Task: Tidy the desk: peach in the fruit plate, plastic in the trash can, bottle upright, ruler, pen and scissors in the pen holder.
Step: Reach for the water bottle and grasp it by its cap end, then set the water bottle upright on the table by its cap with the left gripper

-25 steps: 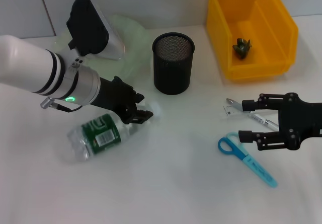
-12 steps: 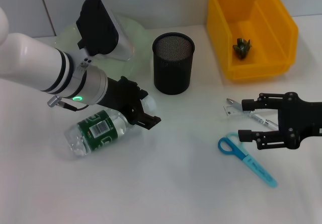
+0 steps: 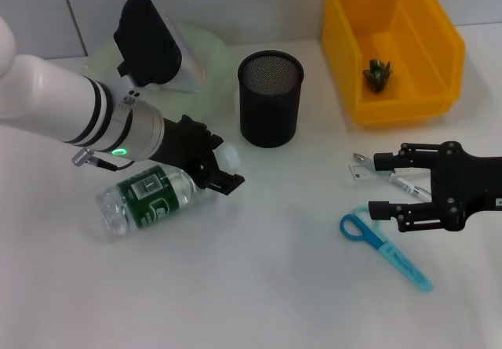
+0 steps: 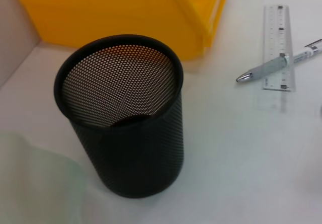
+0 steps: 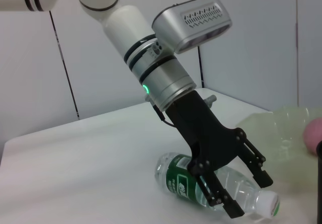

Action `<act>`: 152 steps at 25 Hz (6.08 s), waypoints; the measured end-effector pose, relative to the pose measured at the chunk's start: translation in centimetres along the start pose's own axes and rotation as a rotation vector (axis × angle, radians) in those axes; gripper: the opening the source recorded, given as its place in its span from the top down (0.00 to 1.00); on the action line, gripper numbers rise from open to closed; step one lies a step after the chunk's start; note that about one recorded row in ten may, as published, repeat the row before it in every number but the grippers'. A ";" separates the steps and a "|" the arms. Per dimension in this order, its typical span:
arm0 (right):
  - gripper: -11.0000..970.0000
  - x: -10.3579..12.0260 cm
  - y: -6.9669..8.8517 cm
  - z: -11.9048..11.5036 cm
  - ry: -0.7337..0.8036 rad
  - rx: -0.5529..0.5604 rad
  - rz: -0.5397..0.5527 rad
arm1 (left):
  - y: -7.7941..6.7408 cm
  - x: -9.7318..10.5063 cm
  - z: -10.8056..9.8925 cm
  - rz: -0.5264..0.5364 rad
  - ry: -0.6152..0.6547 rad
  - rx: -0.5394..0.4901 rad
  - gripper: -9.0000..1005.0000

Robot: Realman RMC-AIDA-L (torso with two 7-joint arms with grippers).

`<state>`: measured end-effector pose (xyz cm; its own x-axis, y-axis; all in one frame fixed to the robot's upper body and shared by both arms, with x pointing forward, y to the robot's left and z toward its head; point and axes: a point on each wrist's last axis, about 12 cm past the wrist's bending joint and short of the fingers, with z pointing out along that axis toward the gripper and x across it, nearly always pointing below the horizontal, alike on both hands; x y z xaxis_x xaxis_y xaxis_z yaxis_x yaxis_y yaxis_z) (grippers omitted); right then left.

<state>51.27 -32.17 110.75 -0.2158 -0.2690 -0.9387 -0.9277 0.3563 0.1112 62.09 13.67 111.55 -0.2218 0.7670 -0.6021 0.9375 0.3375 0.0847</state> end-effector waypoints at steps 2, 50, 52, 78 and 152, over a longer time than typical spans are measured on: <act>0.19 -0.1 0.0 0.0 -0.001 -0.002 0.000 | 0.2 0.0 0.0 0.001 -0.005 -0.021 0.22; 0.19 -0.5 -0.2 0.3 -0.002 -0.006 -0.004 | -0.3 0.9 0.7 0.026 0.024 -0.035 0.23; 0.19 -0.6 -0.2 0.3 -0.004 -0.011 -0.006 | -0.3 1.0 0.7 0.024 0.026 -0.035 0.23; 0.19 -0.8 -0.1 0.5 -0.006 -0.017 -0.006 | -0.6 0.8 1.0 0.060 0.034 -0.020 0.53; 0.19 -2.2 -0.3 -1.0 0.060 0.047 0.022 | -0.9 4.6 -8.3 -0.097 -0.416 -0.168 0.44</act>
<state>51.69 -32.60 113.07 -0.2550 -0.3132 -0.9148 -0.9076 0.4038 0.1148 58.02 21.44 115.23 -0.1471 0.4548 -0.8784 0.8536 0.5070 0.1196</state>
